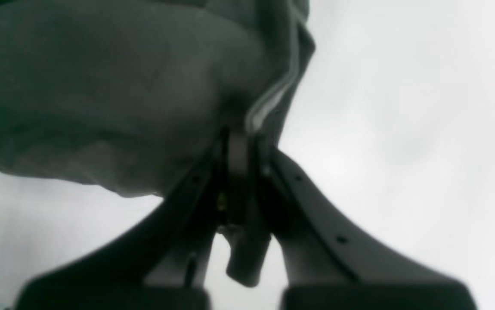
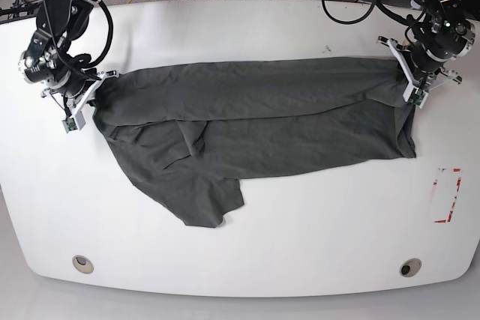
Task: Fold the T-shirt properly
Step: 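Lift the hem with both grippers and fold it over toward the collar, then lay the folded edge down with both grippers along the shirt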
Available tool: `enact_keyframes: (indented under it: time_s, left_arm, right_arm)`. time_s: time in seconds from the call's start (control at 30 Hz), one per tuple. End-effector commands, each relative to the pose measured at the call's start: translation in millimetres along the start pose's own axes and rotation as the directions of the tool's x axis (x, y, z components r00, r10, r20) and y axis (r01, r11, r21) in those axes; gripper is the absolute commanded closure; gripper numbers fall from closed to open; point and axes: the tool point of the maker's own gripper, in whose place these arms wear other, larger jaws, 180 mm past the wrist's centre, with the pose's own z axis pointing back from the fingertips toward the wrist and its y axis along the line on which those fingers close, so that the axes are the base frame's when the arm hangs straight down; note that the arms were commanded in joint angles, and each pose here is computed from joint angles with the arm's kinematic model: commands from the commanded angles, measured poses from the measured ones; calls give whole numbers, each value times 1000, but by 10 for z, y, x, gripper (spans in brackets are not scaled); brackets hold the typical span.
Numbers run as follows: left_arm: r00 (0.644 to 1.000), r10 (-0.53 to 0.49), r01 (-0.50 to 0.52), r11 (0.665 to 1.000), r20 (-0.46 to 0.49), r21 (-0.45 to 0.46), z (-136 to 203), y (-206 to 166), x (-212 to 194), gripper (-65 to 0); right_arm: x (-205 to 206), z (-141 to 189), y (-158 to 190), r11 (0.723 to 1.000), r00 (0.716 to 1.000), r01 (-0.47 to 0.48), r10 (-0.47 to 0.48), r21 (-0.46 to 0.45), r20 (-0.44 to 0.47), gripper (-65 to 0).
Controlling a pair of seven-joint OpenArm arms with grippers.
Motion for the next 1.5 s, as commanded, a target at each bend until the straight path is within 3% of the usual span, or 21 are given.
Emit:
enact_keyframes:
  time_s: [0.0, 0.2, 0.43, 0.73, 0.87, 1.0, 1.1, 1.23, 1.33, 1.47]
  left_arm:
    - [1000, 6, -7, 999, 20, 41, 63, 132, 38, 0]
    - [999, 33, -31, 997, -17, 74, 129, 248, -144, 0]
    - [998, 44, -39, 994, -50, 99, 201, 341, -299, 0]
    - [993, 86, -75, 988, -77, 136, 258, 461, -460, 0]
    - [992, 96, -84, 987, -85, 136, 256, 469, -504, -97]
    - [991, 101, -88, 987, -89, 137, 258, 475, -524, -256]
    - [989, 119, -103, 982, -91, 158, 296, 536, -562, -339]
    - [987, 131, -113, 978, -97, 174, 325, 590, -607, -368]
    - [987, 133, -116, 979, -93, 170, 323, 584, -599, -368]
    - [990, 127, -117, 983, -63, 142, 345, 594, -532, -367]
  right_arm:
    - [77, 106, -12, 999, 998, -3, 1, 33, 57, 0]
    - [-59, 258, 75, 989, 996, 16, -28, 147, 81, 0]
    - [-306, 384, 152, 973, 998, 41, -49, 229, 29, 0]
    - [-566, 399, 197, 969, 997, 54, -37, 241, -73, -2]
    - [-573, 399, 196, 969, 996, 53, -35, 241, -79, -24]
    - [-618, 405, 199, 969, 994, 51, -25, 242, -108, -192]
    - [-630, 413, 204, 969, 993, 48, -19, 242, -118, -330]
    - [-664, 422, 188, 970, 991, 50, -19, 239, -129, -466]
    - [-655, 449, 130, 973, 991, 38, -7, 228, -133, -522]
    - [-599, 455, 143, 970, 994, 41, -14, 240, -112, -514]
